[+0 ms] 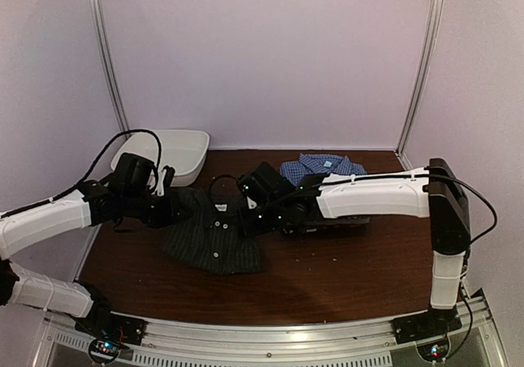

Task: Fold and stack the long sleeve shirts
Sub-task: Place the square-folded shirt on the square-folded shirt.

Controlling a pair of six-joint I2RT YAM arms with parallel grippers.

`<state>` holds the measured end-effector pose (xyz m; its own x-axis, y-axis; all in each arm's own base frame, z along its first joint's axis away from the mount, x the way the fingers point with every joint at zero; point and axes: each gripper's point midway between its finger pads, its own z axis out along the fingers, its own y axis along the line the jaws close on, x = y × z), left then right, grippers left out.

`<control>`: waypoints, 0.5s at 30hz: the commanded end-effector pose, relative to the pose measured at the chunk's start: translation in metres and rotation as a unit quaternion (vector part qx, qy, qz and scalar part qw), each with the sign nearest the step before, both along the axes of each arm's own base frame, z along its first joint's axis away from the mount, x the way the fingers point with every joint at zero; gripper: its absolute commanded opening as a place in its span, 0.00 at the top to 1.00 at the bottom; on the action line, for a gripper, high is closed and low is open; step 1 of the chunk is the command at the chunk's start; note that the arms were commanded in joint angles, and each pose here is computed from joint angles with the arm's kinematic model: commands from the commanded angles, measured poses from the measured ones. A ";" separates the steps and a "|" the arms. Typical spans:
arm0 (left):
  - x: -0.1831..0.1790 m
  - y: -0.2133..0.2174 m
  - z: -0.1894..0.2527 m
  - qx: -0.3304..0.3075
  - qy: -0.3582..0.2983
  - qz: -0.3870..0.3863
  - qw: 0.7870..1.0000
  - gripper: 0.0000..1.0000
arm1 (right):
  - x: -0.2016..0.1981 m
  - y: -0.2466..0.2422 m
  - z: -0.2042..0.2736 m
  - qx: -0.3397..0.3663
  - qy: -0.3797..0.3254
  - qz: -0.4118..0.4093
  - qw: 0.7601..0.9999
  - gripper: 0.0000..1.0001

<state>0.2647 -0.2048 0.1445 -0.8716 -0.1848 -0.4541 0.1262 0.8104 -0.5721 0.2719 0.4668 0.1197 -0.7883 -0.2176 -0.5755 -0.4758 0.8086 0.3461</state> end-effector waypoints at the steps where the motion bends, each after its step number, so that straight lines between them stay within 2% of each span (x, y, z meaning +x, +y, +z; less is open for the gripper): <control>1: 0.017 -0.031 0.051 -0.033 -0.049 -0.018 0.998 1.00 | 0.029 -0.033 0.071 0.013 -0.061 -0.030 0.998 1.00; 9: 0.048 -0.116 0.108 -0.064 -0.096 -0.075 0.991 1.00 | 0.069 -0.116 0.116 -0.008 -0.102 -0.088 0.991 1.00; 15: 0.079 -0.190 0.139 -0.093 -0.131 -0.112 0.981 1.00 | 0.107 -0.204 0.137 -0.032 -0.127 -0.162 0.978 1.00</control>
